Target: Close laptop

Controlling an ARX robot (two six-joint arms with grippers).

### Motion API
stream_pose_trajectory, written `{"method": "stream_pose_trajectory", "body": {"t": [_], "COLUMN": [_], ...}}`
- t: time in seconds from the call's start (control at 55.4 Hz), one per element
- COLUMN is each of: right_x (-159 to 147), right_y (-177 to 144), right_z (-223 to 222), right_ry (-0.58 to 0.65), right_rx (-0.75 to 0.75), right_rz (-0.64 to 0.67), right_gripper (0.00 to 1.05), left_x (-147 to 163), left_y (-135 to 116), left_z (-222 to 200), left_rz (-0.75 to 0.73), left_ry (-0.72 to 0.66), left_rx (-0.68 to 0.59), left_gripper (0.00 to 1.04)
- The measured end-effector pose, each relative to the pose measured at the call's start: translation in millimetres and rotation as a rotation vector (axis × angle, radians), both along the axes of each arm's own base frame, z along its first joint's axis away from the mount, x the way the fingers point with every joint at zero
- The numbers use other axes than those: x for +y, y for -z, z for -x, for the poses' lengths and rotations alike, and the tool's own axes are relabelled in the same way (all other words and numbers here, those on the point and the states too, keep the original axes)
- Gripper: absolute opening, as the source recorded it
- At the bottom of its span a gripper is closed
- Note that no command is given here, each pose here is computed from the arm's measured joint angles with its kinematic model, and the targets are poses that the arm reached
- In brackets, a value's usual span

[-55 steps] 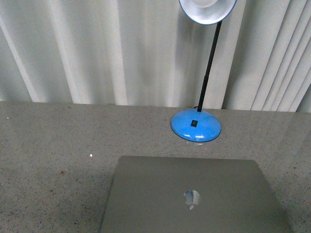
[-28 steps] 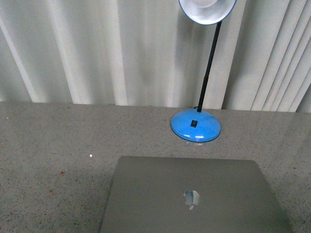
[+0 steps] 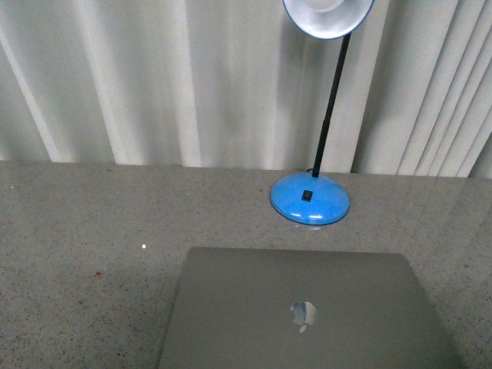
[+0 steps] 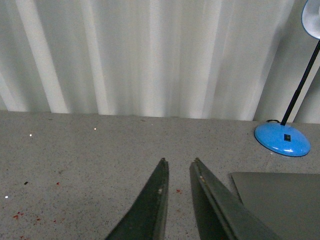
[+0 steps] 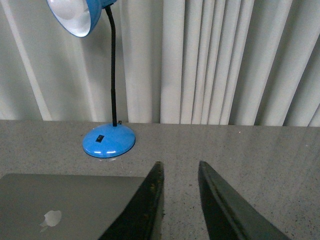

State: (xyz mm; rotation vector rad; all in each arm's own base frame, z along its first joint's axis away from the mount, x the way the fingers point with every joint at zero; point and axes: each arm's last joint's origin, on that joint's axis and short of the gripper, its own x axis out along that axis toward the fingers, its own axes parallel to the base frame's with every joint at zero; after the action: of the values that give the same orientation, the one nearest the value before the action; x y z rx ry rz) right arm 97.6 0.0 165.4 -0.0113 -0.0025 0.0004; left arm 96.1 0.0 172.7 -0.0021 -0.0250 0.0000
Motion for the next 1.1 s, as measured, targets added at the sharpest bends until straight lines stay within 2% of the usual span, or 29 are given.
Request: {"method": "stream_pose_trajectory", "body": {"t": [0.072, 0.397, 0.451, 0.524, 1.101], "right_x": [0.0, 0.0, 0.0, 0.0, 0.0], "right_y": [0.0, 0.0, 0.0, 0.0, 0.0], "right_z": [0.0, 0.0, 0.0, 0.0, 0.0], "right_ry": [0.0, 0.0, 0.0, 0.0, 0.0], "right_rx": [0.0, 0.0, 0.0, 0.0, 0.0], "right_rz": [0.0, 0.0, -0.001, 0.0, 0.0], "right_gripper": [0.39, 0.95, 0.99, 0.97, 0.97], "left_x": [0.0, 0.0, 0.0, 0.0, 0.0], "left_y": [0.0, 0.0, 0.0, 0.0, 0.0], "left_z": [0.0, 0.0, 0.0, 0.0, 0.0], "left_rz": [0.0, -0.001, -0.001, 0.0, 0.0], "left_ry": [0.0, 0.0, 0.0, 0.0, 0.0], "left_rx": [0.0, 0.0, 0.0, 0.0, 0.0], "left_gripper": [0.46, 1.0, 0.98, 0.98, 0.98]}}
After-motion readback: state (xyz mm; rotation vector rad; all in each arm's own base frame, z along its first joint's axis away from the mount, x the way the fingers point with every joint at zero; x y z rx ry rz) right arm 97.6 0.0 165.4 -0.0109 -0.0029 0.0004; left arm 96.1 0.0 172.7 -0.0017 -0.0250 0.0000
